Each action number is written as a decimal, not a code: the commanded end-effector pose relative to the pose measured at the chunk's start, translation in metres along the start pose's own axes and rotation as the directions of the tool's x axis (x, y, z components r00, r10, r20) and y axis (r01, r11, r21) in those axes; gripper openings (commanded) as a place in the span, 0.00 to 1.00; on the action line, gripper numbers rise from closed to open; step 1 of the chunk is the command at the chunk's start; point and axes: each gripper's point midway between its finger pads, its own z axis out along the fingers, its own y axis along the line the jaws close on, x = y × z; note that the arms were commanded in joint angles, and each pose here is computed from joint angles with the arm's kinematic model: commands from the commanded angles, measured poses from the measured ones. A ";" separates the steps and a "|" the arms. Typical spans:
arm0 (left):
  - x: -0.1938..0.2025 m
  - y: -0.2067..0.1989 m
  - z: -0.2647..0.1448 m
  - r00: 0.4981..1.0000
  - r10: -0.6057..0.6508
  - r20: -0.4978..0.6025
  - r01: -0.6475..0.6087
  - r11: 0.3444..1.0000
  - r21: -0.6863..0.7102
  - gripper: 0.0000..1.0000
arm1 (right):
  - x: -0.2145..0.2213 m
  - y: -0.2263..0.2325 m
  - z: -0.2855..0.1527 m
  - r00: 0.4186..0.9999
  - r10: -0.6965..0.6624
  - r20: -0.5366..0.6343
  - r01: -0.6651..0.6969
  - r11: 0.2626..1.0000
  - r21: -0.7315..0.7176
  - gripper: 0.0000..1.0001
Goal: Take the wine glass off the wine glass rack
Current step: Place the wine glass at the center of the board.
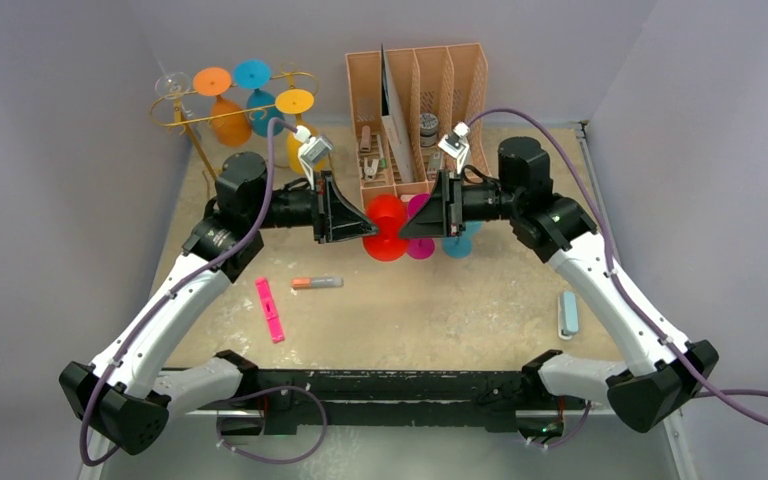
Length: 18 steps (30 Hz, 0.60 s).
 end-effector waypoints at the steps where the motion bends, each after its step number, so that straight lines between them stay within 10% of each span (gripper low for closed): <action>1: -0.009 -0.012 0.002 0.998 0.049 0.031 -0.051 0.998 0.044 0.00 | 0.008 0.018 0.002 0.997 -0.052 -0.052 0.049 0.996 -0.072 0.35; 9: -0.002 0.000 0.002 1.000 0.018 0.001 -0.018 1.000 -0.018 0.00 | 0.005 0.011 0.001 0.995 -0.093 -0.019 0.093 0.995 -0.020 0.00; 13: 0.007 0.001 -0.002 0.999 -0.002 -0.054 0.000 0.999 -0.041 0.50 | 0.004 0.010 0.001 0.993 -0.119 -0.004 0.119 0.993 -0.016 0.00; 18: 0.015 -0.008 -0.013 0.992 0.027 -0.122 -0.034 0.998 -0.056 0.67 | 0.003 0.009 0.000 0.988 -0.151 0.021 0.151 0.988 -0.013 0.00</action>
